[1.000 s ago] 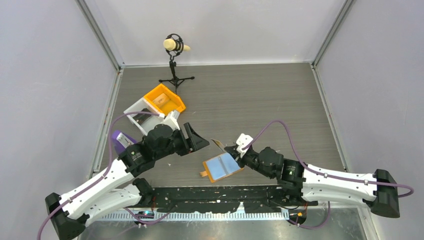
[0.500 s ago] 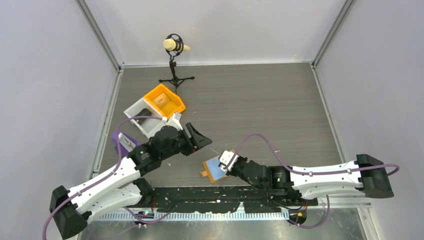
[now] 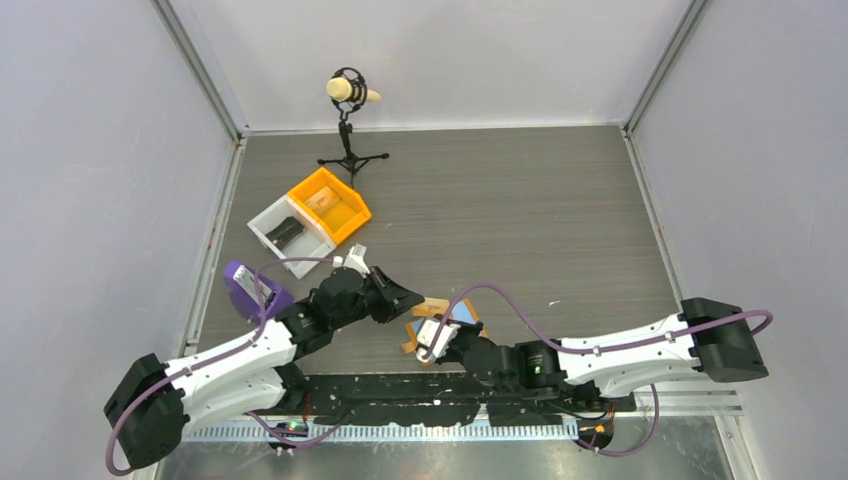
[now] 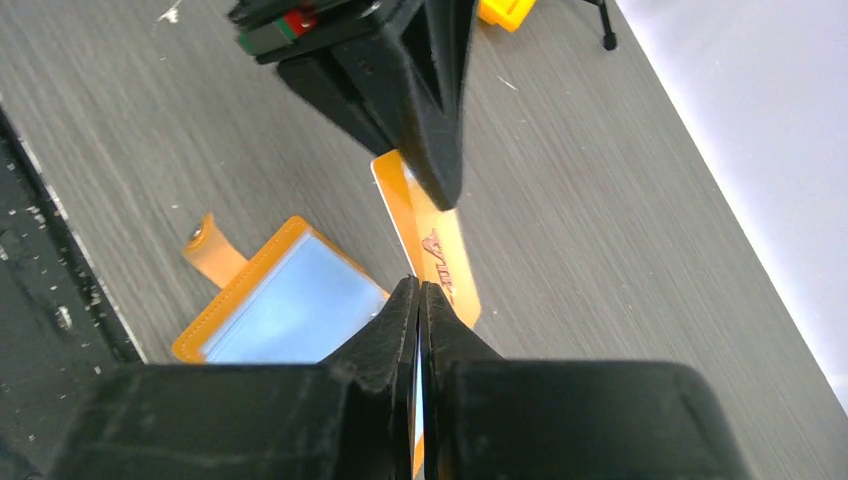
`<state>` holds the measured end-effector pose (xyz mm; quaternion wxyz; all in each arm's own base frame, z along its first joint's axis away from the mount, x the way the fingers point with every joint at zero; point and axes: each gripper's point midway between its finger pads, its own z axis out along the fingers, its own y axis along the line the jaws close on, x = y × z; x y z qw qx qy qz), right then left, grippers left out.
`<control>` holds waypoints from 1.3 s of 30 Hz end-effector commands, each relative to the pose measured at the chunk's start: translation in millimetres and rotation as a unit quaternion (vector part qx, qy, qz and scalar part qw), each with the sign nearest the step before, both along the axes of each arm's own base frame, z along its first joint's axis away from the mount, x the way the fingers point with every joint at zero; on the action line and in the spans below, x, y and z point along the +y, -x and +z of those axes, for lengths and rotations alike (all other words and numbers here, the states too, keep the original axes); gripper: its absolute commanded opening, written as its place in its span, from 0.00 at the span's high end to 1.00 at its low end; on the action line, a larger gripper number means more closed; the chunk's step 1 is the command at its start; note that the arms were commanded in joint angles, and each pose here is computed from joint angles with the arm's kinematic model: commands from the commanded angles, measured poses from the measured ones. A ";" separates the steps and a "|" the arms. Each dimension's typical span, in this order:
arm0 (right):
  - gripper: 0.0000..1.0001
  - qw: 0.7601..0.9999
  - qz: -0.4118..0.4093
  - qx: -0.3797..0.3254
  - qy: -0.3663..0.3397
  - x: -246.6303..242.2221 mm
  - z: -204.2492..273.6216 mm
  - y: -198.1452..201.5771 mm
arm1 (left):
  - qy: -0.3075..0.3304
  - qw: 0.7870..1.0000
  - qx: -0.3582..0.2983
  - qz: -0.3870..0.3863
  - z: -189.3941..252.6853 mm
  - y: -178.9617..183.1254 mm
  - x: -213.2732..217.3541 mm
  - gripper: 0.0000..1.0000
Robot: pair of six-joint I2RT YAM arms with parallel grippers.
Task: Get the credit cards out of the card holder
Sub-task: Place the credit card in the storage box.
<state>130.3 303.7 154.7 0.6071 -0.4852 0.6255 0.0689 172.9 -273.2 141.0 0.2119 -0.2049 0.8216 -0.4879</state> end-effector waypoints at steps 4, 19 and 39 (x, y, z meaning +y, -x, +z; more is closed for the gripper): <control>0.79 0.998 -0.043 0.006 -0.040 1.7 14.9 -5.4 | 0.048 0.998 -0.048 0.008 25.5 -5.4 -0.9 1.00; 0.40 0.927 -0.002 0.257 -0.274 -36.7 43.2 -0.5 | -0.060 0.959 -0.268 -0.064 54.8 -4.2 17.5 1.00; 0.45 0.850 0.135 0.416 -0.292 -19.5 64.0 13.8 | -0.047 0.922 -0.319 -0.213 70.1 39.2 3.4 1.00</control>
